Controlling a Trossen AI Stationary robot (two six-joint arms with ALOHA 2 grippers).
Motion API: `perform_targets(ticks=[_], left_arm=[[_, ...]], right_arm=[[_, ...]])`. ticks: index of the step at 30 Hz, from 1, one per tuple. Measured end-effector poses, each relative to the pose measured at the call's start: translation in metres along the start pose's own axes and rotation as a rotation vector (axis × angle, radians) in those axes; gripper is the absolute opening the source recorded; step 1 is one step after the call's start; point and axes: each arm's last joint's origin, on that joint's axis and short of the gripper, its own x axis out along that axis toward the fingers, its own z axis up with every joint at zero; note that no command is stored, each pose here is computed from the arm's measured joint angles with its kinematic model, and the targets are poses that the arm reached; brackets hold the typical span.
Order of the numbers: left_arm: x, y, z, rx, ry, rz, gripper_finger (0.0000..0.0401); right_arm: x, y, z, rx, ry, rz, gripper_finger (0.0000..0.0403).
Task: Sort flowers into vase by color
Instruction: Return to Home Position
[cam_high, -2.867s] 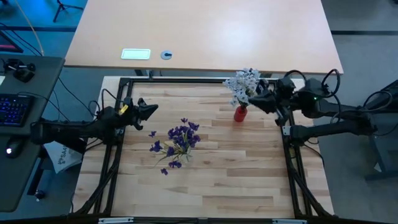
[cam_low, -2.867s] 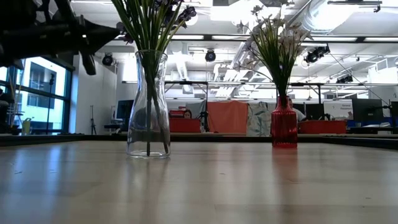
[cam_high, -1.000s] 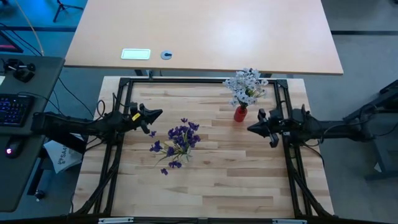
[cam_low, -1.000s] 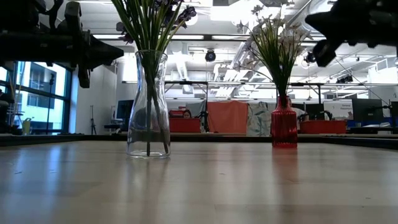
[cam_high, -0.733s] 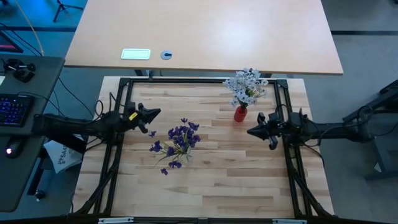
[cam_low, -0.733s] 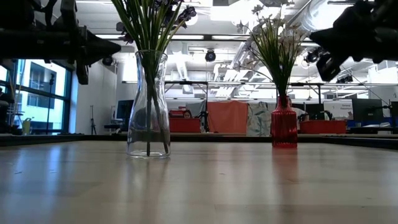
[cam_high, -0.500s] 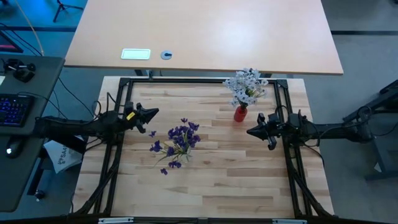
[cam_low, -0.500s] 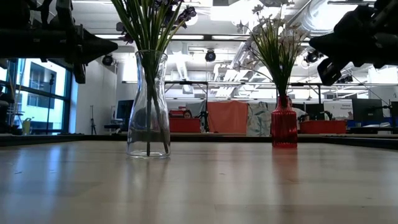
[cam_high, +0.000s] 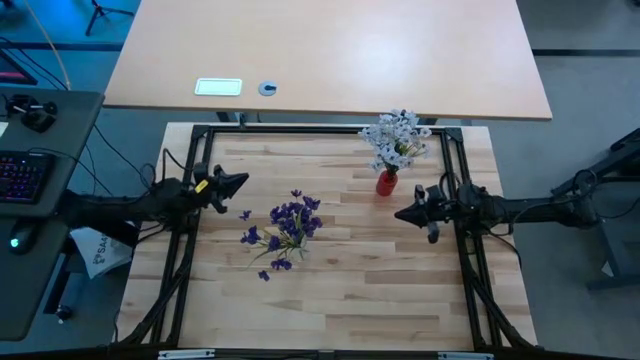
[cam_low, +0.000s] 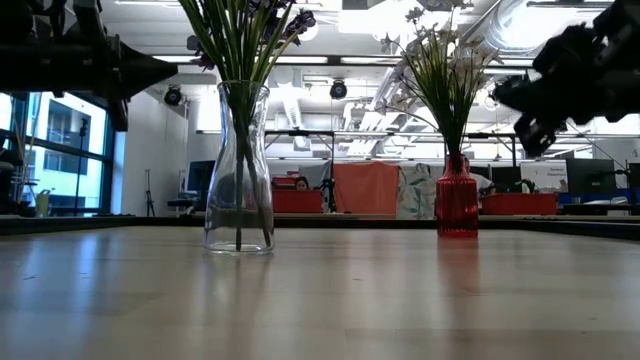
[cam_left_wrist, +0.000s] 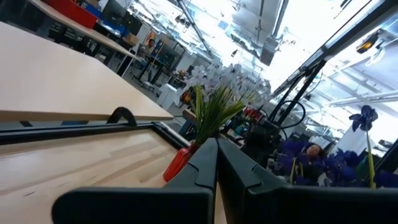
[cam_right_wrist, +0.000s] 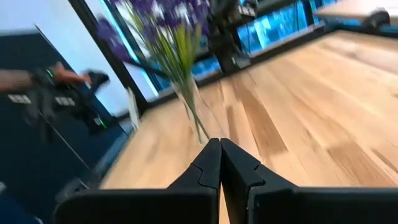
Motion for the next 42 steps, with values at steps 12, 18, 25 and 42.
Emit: perform_targets(ticks=[12,18,25,42], left_arm=[[-0.011,0.009,-0.008,0.036,0.090,0.048,0.0000],[-0.011,0.010,-0.010,0.044,0.112,0.056,0.0000],[-0.011,0.010,-0.010,0.045,0.114,0.057,0.0000],[-0.011,0.010,-0.010,0.045,0.112,0.059,0.0000]], right_arm=[[-0.002,-0.007,-0.016,-0.023,0.172,-0.072,0.0000],[-0.002,-0.007,-0.016,-0.023,0.170,-0.070,0.0000],[-0.011,0.002,-0.004,-0.050,0.018,0.011,0.0000],[-0.021,0.009,0.010,-0.078,-0.161,0.084,0.0000]])
